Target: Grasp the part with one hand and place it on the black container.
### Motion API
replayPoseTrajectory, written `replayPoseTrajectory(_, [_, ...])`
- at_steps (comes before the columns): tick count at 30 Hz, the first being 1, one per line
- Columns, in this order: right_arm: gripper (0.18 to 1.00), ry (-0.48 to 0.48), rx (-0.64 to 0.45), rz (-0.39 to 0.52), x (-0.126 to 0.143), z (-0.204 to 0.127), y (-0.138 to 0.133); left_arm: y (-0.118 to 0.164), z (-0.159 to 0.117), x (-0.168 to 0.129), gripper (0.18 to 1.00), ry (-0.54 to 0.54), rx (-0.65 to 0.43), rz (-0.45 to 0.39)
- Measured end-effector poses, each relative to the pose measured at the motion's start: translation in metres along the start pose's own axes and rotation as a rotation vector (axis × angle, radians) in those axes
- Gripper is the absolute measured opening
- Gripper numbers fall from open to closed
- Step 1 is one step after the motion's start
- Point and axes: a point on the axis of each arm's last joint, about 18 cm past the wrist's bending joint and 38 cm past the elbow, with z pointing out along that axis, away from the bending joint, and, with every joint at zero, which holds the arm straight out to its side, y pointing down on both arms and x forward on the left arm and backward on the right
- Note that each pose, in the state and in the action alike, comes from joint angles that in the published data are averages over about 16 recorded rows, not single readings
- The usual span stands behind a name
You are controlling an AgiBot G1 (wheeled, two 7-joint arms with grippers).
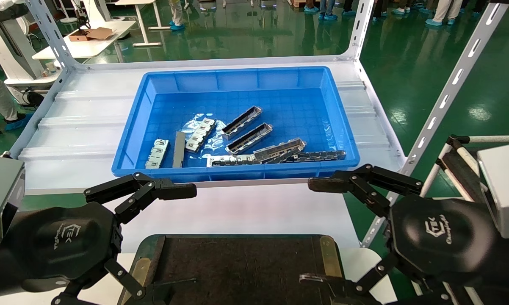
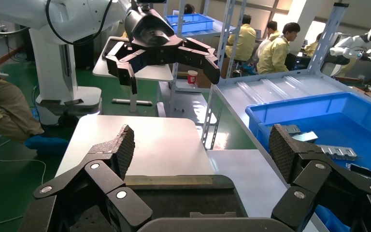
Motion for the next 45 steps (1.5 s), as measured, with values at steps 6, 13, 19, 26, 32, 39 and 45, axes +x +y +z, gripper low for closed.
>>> replayPoseTrajectory(6, [1.001, 0.000, 0.000, 0.000, 0.0000, 0.0000, 0.0000, 0.0000, 0.0000, 0.0000, 1.001, 0.000, 0.000, 0.000])
replayPoseTrajectory(13, [1.001, 0.001, 0.000, 0.000, 0.0001, 0.0000, 0.0000, 0.0000, 0.0000, 0.0000, 1.001, 0.000, 0.000, 0.000])
replayPoseTrajectory(19, [1.001, 0.001, 0.000, 0.000, 0.0002, 0.0000, 0.0000, 0.0000, 0.0000, 0.0000, 1.001, 0.000, 0.000, 0.000])
replayPoseTrajectory(26, [1.001, 0.001, 0.000, 0.000, 0.0002, 0.0000, -0.0001, 0.0000, 0.0000, 0.0000, 1.001, 0.000, 0.000, 0.000])
replayPoseTrajectory(32, [1.001, 0.001, 0.000, 0.000, 0.0002, 0.0000, -0.0001, 0.0000, 0.0000, 0.0000, 1.001, 0.000, 0.000, 0.000])
replayPoseTrajectory(39, [1.001, 0.001, 0.000, 0.000, 0.0002, 0.0000, 0.0000, 0.0004, 0.0008, -0.0007, 1.001, -0.002, -0.001, 0.001])
replayPoseTrajectory(45, [1.001, 0.001, 0.000, 0.000, 0.0002, 0.0000, 0.0000, 0.0011, 0.0043, -0.0048, 1.001, -0.013, -0.003, 0.003])
